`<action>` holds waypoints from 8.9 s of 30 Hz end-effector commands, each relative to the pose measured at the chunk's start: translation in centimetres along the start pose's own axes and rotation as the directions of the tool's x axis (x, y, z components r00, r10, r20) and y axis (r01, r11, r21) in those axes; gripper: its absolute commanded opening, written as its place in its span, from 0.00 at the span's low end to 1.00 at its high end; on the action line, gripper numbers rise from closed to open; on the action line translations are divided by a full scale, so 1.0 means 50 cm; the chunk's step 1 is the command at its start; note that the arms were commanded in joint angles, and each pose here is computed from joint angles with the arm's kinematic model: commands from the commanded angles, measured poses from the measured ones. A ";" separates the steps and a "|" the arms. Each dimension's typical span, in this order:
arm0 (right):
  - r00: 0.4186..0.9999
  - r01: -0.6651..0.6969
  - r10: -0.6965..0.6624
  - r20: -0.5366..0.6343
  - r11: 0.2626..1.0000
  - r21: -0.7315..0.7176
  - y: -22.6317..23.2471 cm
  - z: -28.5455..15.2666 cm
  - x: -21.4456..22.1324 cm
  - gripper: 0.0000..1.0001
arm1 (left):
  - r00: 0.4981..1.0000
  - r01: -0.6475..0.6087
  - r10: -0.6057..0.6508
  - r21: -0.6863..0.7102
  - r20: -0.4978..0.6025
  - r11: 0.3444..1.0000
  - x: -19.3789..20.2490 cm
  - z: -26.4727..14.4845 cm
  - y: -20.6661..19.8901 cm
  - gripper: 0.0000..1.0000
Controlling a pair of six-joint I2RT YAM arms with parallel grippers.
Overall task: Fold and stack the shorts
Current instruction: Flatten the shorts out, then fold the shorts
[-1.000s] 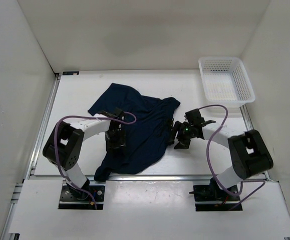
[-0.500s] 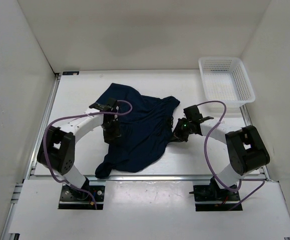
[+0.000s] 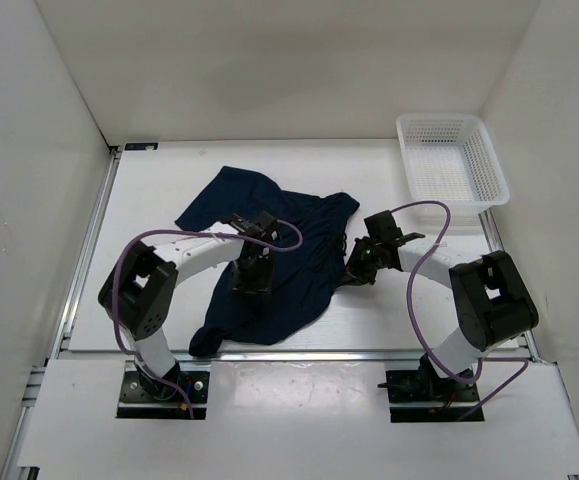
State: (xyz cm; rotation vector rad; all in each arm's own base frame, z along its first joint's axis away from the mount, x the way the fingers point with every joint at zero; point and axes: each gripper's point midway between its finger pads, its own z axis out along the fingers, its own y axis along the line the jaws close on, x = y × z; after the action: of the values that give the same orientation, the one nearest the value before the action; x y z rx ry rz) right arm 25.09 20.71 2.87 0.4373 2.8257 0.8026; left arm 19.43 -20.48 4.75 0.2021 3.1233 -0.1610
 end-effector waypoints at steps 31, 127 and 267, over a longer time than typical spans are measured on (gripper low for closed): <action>0.989 0.064 -0.085 0.125 0.984 0.164 -0.039 -0.075 -0.028 0.00 | 0.733 0.570 -0.603 0.198 0.316 0.797 -0.246 -0.202 0.421 0.60; 0.973 0.177 -0.202 0.112 0.964 0.199 -0.056 -0.138 -0.054 0.77 | 0.841 0.523 -0.530 0.092 0.103 0.847 -0.283 0.018 0.370 0.39; 0.963 -0.085 0.006 0.268 0.955 0.283 -0.029 -0.263 -0.184 0.00 | 0.662 0.555 -0.558 0.173 0.501 0.814 -0.498 -0.385 0.313 0.10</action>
State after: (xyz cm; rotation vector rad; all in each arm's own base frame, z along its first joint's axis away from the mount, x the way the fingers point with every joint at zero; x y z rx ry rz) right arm 28.73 12.12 14.11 0.5751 2.6828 0.4489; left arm 43.76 -8.73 19.65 -0.7107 2.6188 -0.2353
